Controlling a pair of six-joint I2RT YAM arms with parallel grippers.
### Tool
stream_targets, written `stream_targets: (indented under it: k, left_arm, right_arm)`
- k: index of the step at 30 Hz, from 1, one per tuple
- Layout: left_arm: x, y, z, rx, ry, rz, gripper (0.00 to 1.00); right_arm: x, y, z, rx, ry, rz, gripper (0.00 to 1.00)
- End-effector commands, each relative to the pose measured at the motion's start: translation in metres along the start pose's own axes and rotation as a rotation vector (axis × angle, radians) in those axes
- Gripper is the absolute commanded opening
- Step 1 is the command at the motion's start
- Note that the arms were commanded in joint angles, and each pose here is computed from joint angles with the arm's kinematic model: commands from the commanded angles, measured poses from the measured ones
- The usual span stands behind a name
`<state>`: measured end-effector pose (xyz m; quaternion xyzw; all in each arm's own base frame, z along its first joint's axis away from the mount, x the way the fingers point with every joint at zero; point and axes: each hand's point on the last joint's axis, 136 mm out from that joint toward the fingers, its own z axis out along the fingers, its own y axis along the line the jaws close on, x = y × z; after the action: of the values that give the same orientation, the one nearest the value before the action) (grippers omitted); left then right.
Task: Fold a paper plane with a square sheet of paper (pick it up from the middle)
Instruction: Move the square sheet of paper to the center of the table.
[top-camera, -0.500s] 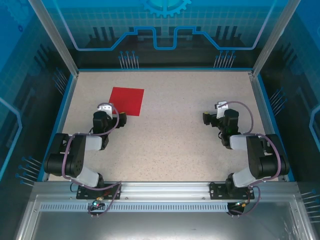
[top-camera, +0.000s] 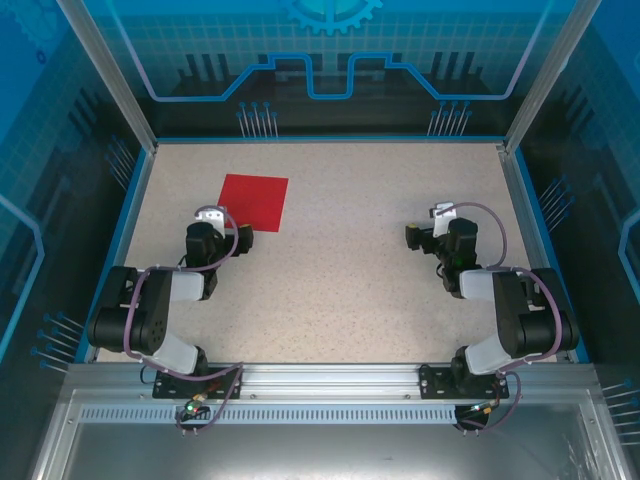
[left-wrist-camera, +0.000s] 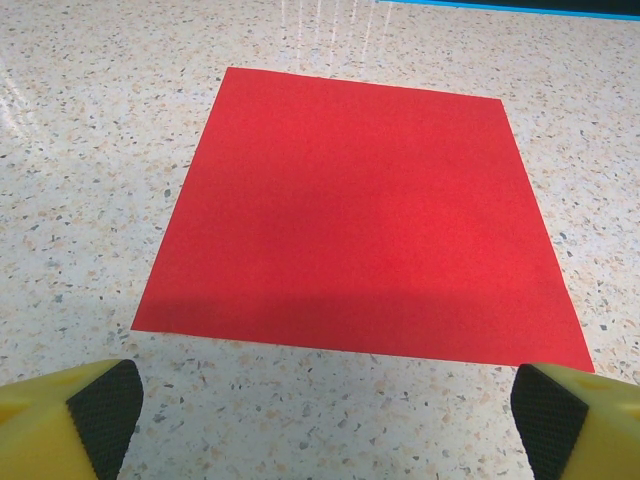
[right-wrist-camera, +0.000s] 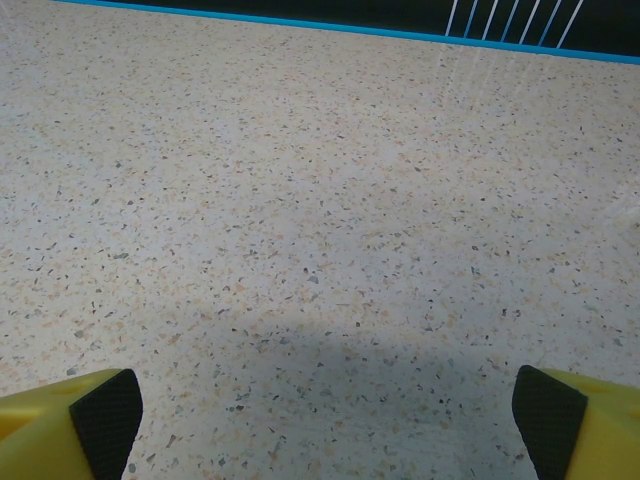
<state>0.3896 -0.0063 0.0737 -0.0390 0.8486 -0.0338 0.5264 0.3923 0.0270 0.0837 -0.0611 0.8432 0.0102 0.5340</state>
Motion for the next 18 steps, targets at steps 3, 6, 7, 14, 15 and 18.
stream_targets:
  k: [3, 6, 7, 14, 15, 18]
  left_arm:
    - [-0.018, -0.003, -0.001, 0.025, -0.057, 0.015, 0.99]
    - [-0.024, -0.005, -0.003, 0.025, -0.034, 0.023, 0.99]
    - [-0.030, -0.006, -0.007, 0.016, -0.024, 0.027, 0.99]
    - [-0.059, -0.015, -0.029, -0.012, 0.075, -0.081, 0.99]
    - [-0.063, -0.018, -0.030, -0.009, 0.092, -0.097, 0.99]
    - [-0.069, -0.032, -0.031, 0.025, 0.167, -0.140, 0.99]
  right_arm:
    - [-0.012, 0.003, 0.000, -0.027, -0.043, -0.007, 0.99]
    - [-0.020, 0.007, -0.002, -0.053, -0.019, -0.017, 0.99]
    - [-0.025, 0.010, -0.005, -0.067, -0.019, -0.027, 0.99]
    - [-0.059, 0.024, -0.041, -0.131, -0.060, -0.013, 0.99]
    - [-0.063, 0.028, -0.045, -0.147, -0.058, -0.016, 0.99]
    - [-0.075, 0.047, -0.056, -0.214, -0.052, -0.022, 0.99]
